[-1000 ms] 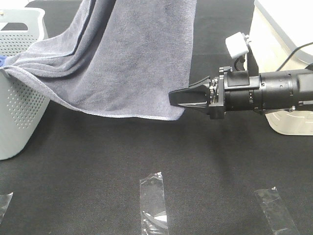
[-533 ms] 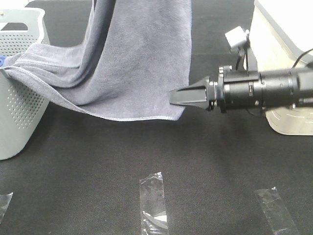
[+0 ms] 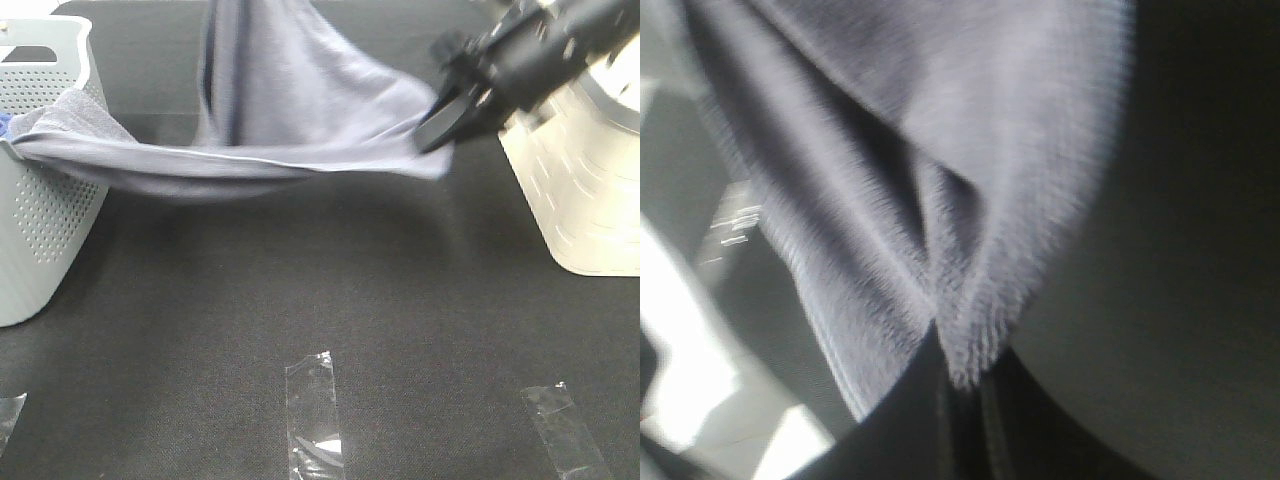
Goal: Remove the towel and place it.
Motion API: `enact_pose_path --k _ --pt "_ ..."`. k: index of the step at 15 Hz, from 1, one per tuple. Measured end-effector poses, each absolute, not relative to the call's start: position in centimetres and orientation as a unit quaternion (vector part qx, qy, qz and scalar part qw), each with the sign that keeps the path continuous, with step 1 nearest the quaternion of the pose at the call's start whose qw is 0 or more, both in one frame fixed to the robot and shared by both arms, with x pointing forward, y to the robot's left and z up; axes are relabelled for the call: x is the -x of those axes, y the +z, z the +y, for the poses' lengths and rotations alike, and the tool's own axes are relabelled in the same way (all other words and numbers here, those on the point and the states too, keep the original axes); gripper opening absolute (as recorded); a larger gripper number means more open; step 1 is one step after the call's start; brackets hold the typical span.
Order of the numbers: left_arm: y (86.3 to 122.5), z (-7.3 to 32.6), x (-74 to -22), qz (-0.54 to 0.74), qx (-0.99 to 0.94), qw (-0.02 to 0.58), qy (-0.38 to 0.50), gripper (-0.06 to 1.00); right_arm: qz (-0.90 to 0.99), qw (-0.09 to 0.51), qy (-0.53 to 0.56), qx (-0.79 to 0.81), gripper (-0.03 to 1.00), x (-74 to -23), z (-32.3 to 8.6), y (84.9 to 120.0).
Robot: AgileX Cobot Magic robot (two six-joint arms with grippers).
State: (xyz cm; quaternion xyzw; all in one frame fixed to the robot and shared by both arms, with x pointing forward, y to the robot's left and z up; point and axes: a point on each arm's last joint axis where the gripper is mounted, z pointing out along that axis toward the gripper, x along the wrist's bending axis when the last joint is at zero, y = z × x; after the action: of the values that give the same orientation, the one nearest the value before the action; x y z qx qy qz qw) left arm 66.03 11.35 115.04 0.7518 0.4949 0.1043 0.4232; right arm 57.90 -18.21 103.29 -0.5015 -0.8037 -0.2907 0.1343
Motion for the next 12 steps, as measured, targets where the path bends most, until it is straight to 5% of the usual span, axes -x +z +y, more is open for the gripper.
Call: enact_pose_path --k 1,5,6,12 --pt "115.0 11.4 -66.0 0.495 -0.752 0.423 0.104 0.00 -0.804 0.134 -0.291 0.501 0.00 -57.9 -18.2 103.3" --pt "114.7 10.9 -70.6 0.495 -0.630 0.558 0.216 0.00 -0.770 -0.107 -0.235 0.584 0.00 -61.8 -21.4 111.9" --pt "114.7 10.9 -70.6 0.495 -0.630 0.558 0.216 0.00 -0.770 -0.107 -0.235 0.584 0.00 -61.8 -21.4 111.9" --pt "123.1 13.2 -69.0 0.422 -0.455 0.696 0.360 0.00 -0.702 -0.304 -0.380 0.520 0.00 -63.1 -22.0 122.7"
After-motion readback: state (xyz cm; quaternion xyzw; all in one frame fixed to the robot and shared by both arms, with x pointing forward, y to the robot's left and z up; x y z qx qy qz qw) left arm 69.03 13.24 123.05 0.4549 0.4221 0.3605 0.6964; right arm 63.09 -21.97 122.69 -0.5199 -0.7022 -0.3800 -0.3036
